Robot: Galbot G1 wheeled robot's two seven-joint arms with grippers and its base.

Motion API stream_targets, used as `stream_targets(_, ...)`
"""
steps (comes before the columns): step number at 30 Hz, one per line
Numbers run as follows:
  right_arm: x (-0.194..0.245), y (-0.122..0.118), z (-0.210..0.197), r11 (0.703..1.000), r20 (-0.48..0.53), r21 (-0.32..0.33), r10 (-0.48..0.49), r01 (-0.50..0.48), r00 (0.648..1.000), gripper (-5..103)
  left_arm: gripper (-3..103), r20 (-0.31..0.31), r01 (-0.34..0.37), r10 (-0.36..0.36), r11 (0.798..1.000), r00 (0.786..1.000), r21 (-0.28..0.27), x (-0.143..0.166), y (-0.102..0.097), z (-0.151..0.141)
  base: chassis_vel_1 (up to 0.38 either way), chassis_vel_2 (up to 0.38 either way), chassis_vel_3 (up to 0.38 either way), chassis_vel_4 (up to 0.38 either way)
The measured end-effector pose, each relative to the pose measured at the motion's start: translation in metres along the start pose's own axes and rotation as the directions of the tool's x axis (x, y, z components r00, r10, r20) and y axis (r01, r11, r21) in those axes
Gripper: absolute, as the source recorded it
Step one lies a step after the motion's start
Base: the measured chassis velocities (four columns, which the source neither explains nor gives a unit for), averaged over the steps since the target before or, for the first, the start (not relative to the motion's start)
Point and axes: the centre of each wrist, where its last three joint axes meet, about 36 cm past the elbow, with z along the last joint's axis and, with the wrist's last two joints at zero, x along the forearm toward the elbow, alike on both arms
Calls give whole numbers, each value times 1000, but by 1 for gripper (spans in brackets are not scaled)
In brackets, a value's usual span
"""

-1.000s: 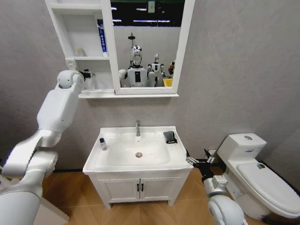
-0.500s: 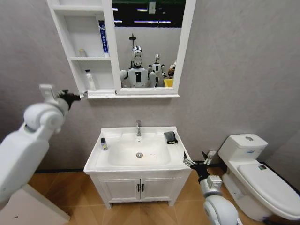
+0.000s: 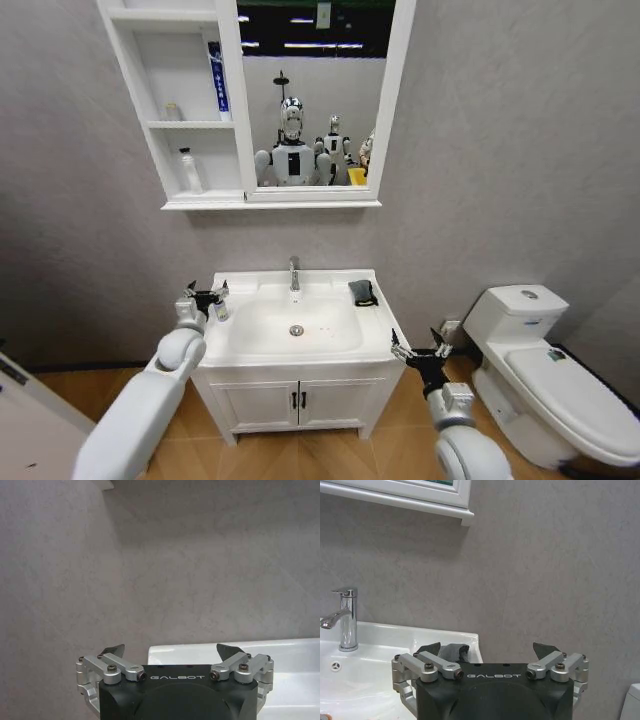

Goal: Move facial cleanser and shampoo from washbasin to cabinet, then wipe washbasin with towel.

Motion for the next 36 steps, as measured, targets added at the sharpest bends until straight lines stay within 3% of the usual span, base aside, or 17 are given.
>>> stream_targets(1, -2, 1, -3, 1000, 9, -9, 5, -5, 1000, 100, 100, -2, 34, -34, 999, 999, -36, -16, -1, 17, 0, 0, 0, 0)
stream_targets(6, -2, 1, -1, 1000, 4, -14, 16, -16, 1000, 100, 100, -27, 48, -49, 998, 998, -47, -22, -2, 29, 0, 0, 0, 0)
stream_targets(16, -3, 2, 6, 999, -5, -20, 26, -26, 1000, 100, 100, -93, -34, 31, 999, 995, -39, -21, 3, 39, 0, 0, 0, 0)
stream_targets(28, -3, 1, 7, 999, -7, -19, 28, -28, 1000, 100, 103, -133, -43, 38, 998, 990, -36, -19, 6, 53, 0, 0, 0, 0)
stream_targets(31, -2, 2, 7, 999, -7, -23, 28, -28, 1000, 100, 96, -135, -40, 35, 999, 990, -33, -21, 5, 51, 0, 0, 0, 0)
stream_targets(36, -3, 4, 6, 999, -5, -29, 27, -27, 1000, 100, 74, -148, -53, 48, 998, 988, -26, -22, 2, 51, 0, 0, 0, 0)
